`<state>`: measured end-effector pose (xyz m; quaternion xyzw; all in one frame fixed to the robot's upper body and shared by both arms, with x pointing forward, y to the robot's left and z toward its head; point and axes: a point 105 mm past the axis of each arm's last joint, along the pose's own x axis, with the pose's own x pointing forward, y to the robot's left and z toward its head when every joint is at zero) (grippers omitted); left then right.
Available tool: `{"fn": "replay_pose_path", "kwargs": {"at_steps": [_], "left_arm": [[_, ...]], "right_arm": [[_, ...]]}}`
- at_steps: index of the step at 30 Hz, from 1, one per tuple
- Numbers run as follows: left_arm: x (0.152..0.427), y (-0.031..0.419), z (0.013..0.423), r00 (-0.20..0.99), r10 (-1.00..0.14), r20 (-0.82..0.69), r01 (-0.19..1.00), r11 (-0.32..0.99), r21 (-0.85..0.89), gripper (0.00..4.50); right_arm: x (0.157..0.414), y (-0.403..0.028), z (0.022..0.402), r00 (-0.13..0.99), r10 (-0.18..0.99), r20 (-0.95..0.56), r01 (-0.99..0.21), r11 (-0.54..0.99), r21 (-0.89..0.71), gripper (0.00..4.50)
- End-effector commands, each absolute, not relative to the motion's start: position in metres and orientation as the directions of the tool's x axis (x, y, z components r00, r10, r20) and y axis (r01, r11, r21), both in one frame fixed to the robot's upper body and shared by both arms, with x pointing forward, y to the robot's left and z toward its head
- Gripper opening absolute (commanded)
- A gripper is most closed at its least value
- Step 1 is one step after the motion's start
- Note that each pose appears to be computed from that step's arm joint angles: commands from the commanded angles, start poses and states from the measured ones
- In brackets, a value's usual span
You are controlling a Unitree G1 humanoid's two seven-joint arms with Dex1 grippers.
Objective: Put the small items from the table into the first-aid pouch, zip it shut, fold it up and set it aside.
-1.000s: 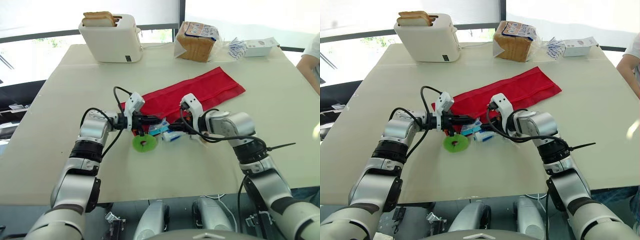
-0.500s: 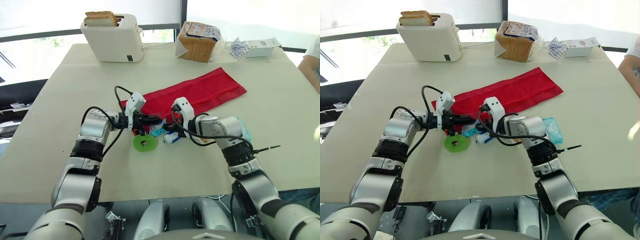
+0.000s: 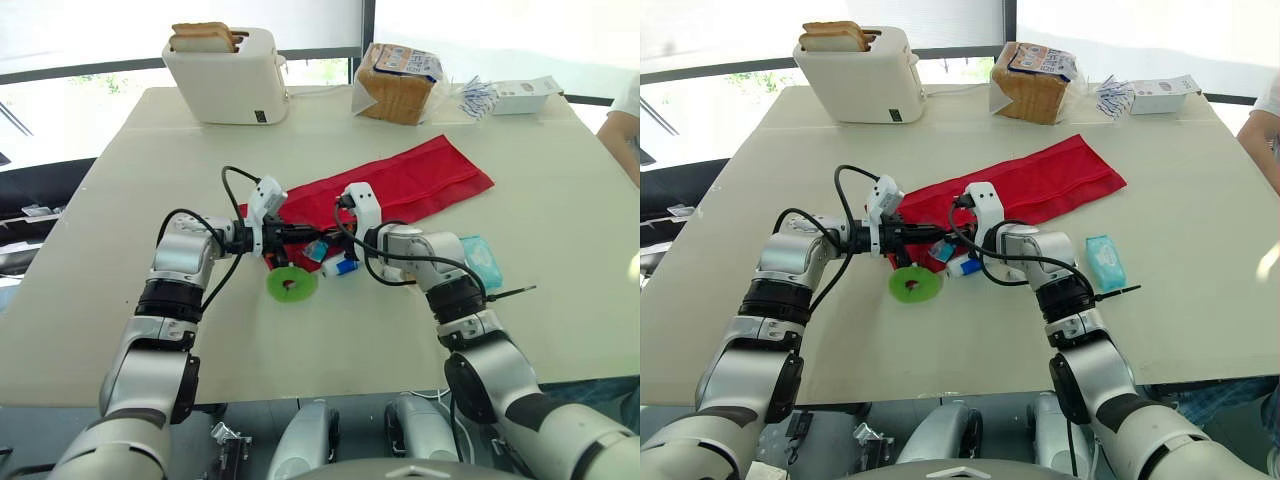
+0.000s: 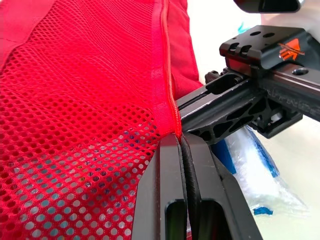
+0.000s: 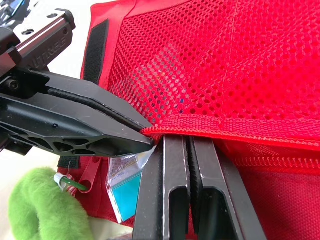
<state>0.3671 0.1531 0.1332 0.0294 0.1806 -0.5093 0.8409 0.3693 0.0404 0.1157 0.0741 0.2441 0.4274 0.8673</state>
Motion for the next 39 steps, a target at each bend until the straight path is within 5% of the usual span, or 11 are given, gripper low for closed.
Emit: {"fn": "replay_pose_path", "kwargs": {"at_steps": [1, 3, 8, 15, 26, 39], "left_arm": [[0.367, 0.151, 0.142, 0.416, -0.853, -0.316, 0.877, 0.468, -0.110, 0.00], [0.368, 0.153, 0.142, 0.419, -0.850, -0.319, 0.875, 0.472, -0.109, 0.00], [0.368, 0.154, 0.143, 0.423, -0.848, -0.320, 0.873, 0.476, -0.109, 0.00], [0.369, 0.153, 0.148, 0.418, -0.850, -0.320, 0.872, 0.474, -0.120, 0.00], [0.367, 0.152, 0.156, 0.413, -0.854, -0.317, 0.868, 0.474, -0.147, 0.00], [0.354, 0.157, 0.152, 0.396, -0.849, -0.349, 0.860, 0.476, -0.184, 0.00]], "right_arm": [[0.350, 0.049, 0.144, 0.429, 0.862, -0.270, -0.818, 0.497, 0.289, 1.32], [0.350, 0.037, 0.145, 0.457, 0.846, -0.276, -0.826, 0.518, 0.221, 2.31], [0.341, 0.023, 0.153, 0.443, 0.862, -0.248, -0.875, 0.475, 0.089, 2.31], [0.336, 0.044, 0.145, 0.398, 0.874, -0.278, -0.907, 0.421, 0.025, 0.05], [0.340, 0.071, 0.121, 0.400, 0.854, -0.333, -0.910, 0.412, -0.038, 0.05], [0.365, 0.085, 0.123, 0.554, 0.818, -0.151, -0.831, 0.536, -0.145, 0.05]]}}
